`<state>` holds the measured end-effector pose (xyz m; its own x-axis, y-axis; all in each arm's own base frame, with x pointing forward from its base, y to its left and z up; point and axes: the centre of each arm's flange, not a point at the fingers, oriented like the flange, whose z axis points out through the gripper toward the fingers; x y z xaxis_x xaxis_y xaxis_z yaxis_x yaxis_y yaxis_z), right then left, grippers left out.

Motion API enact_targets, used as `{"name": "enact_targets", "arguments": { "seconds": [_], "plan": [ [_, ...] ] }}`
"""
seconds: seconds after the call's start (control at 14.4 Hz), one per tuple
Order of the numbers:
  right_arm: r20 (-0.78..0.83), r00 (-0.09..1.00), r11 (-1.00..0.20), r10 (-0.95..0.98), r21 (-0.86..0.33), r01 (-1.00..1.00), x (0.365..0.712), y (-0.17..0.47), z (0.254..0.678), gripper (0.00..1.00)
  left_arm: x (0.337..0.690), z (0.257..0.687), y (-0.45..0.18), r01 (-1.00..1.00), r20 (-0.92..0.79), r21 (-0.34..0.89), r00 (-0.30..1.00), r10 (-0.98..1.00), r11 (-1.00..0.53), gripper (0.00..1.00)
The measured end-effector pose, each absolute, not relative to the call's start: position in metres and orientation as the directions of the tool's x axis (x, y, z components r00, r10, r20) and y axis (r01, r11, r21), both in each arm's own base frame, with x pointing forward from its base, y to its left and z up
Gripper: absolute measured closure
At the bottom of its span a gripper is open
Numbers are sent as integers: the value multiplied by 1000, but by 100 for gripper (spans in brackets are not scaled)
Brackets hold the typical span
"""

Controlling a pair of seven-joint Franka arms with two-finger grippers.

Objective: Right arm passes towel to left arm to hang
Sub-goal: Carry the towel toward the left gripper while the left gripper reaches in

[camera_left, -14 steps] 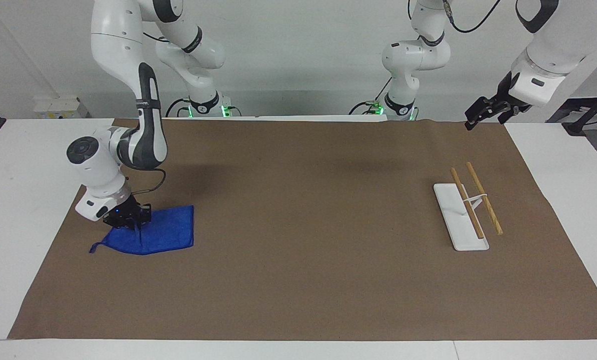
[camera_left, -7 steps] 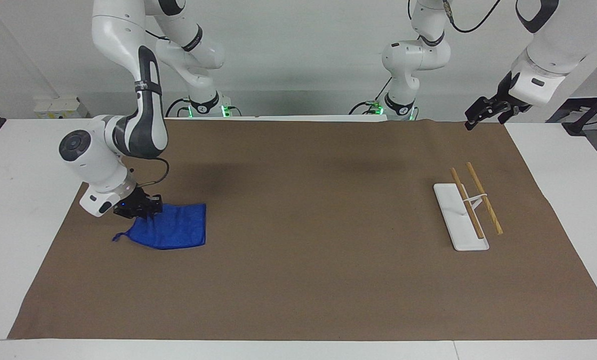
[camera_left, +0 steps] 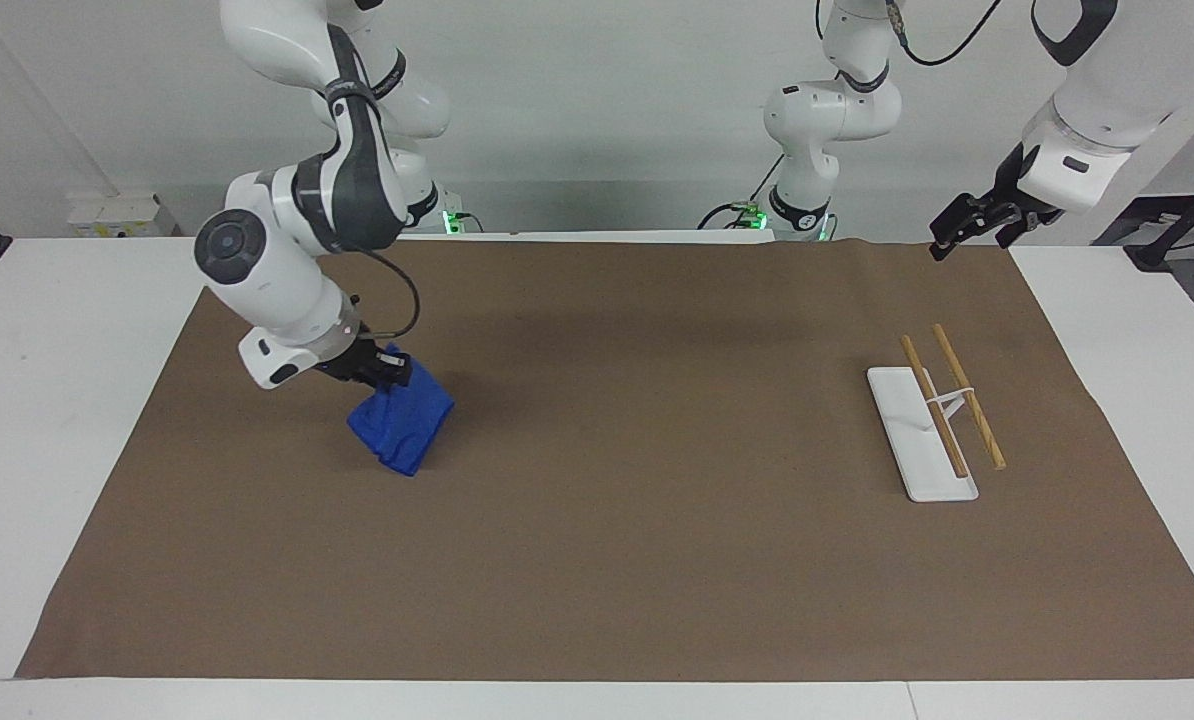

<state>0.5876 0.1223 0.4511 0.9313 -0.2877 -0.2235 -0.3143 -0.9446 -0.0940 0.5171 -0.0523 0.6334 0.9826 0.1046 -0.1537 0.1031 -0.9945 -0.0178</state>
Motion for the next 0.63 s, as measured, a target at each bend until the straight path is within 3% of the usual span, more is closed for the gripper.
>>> {"name": "enact_targets", "arguments": {
  "seconds": [0.42,0.63],
  "plan": [
    [-341,730,-696,-592,-241,-676,566,264,512,86,516,633,-52,122,-161,-22,979,124,-992,0],
    [-434,622,-560,-652,-277,-781,557,310,521,86,520,625,-62,369,-139,-2,920,366,-930,0]
  ]
}}
